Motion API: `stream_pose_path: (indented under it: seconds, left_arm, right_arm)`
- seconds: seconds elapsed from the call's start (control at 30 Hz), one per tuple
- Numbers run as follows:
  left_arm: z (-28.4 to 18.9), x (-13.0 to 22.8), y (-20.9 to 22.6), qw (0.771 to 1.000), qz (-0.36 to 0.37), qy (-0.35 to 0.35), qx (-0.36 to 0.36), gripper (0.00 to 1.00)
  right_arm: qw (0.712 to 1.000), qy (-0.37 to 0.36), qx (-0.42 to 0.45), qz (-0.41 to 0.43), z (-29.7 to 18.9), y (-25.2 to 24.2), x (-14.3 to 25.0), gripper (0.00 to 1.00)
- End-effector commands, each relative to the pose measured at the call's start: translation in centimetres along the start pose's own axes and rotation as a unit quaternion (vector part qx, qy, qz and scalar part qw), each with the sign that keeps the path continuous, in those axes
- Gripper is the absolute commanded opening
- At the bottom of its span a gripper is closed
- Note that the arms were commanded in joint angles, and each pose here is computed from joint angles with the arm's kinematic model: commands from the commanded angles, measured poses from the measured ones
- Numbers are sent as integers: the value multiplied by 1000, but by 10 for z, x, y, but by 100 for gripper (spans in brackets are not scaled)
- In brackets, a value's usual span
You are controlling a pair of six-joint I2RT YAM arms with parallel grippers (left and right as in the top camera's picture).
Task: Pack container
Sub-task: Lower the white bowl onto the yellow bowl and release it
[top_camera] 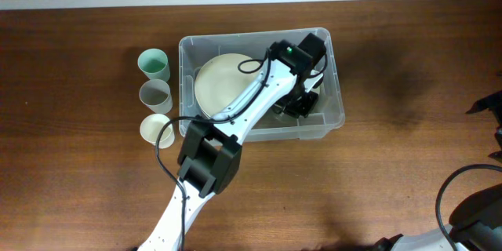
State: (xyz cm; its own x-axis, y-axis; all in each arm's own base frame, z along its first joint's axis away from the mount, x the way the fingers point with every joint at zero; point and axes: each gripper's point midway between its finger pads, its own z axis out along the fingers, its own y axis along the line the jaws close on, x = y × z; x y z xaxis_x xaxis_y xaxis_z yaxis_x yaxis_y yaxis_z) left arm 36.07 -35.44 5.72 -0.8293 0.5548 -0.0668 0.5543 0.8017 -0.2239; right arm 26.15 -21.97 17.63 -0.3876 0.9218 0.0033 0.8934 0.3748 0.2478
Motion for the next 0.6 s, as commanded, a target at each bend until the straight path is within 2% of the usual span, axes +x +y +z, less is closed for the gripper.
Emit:
stream_pose_path:
  seconds: [0.0,0.57]
  left_arm:
    - [7,-2,3,1000,-3,0,2,1]
    - [4,-24,17,999,0,-46,-27,1]
  right_arm:
    - [1000,0,2,6,0,-2,1,99]
    - [1000,0,3,6,0,-2,1,99]
